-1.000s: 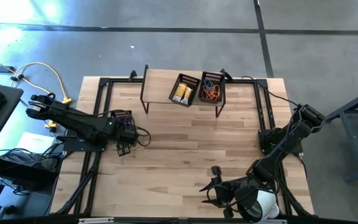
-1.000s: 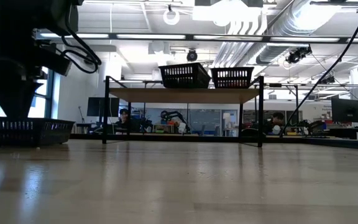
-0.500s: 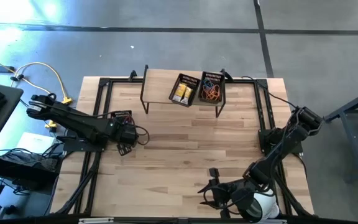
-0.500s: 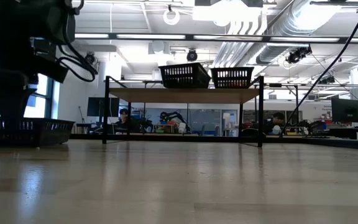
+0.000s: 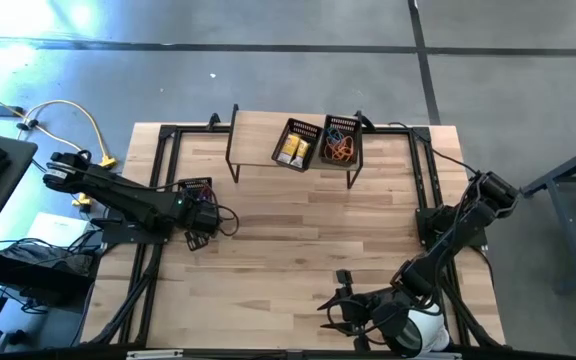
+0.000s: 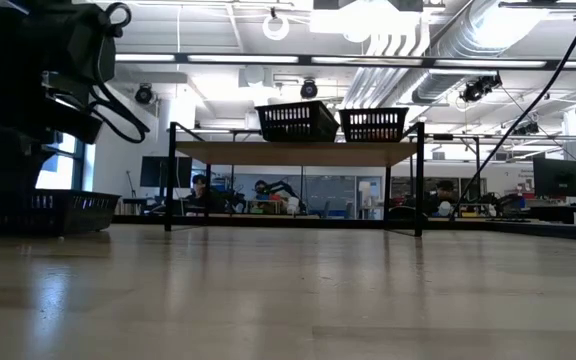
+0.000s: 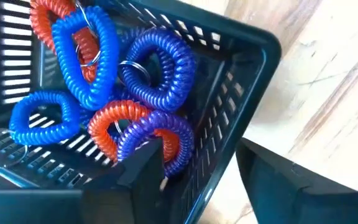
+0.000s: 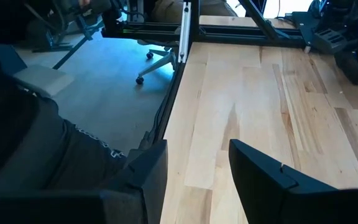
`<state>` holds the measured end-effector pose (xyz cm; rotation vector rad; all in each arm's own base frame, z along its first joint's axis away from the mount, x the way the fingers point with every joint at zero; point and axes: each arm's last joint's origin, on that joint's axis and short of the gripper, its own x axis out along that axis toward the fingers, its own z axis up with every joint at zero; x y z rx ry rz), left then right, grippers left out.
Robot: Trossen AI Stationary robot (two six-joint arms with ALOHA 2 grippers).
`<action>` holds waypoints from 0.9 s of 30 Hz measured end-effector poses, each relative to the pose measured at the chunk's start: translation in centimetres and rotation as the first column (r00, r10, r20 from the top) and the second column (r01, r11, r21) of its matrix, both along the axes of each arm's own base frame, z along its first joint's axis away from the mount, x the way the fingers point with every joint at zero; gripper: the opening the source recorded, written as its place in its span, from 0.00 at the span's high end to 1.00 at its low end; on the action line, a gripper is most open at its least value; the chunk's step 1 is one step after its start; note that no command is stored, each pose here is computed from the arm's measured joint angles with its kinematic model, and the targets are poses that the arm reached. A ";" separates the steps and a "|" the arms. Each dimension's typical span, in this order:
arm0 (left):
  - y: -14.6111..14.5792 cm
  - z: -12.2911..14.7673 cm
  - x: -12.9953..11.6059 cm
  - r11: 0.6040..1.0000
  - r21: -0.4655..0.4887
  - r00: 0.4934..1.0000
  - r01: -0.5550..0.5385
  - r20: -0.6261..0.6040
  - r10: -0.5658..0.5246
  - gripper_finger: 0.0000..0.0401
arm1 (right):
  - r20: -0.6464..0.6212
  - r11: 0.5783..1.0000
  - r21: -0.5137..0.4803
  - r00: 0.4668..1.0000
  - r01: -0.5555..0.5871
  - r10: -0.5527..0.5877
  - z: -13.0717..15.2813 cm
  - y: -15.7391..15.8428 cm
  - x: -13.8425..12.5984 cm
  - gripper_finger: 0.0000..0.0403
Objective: Pick & Place Office Desk Supplies
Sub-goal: Put the black bin on the shelf
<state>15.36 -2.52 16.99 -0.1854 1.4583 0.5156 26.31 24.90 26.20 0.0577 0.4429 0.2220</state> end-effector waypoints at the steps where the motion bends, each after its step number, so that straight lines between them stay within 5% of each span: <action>1: 0.0 0.0 0.0 1.000 -0.001 1.000 -0.005 0.001 0.005 0.54 | -0.001 1.000 0.003 1.000 0.001 -0.001 0.0 0.0 0.0 0.60; 6: 0.0 -0.1 0.0 0.996 -0.039 0.997 -0.075 0.003 0.076 0.70 | -0.006 1.000 0.023 1.000 0.011 -0.011 0.0 0.0 0.0 0.60; 13: -0.3 -0.1 -0.1 0.999 -0.034 0.999 -0.037 -0.001 0.037 0.97 | -0.008 0.999 0.029 1.000 0.014 -0.014 0.0 0.0 0.0 0.60; 20: -1.4 1.1 0.4 0.999 -0.048 0.999 0.024 0.028 -0.023 0.99 | 0.000 1.000 0.002 1.000 0.002 -0.002 0.0 0.0 0.0 0.60; 27: -3.5 5.1 1.7 0.988 -0.073 0.982 0.135 0.140 -0.123 0.99 | 0.001 1.000 0.002 1.000 0.009 -0.009 0.0 0.0 0.0 0.60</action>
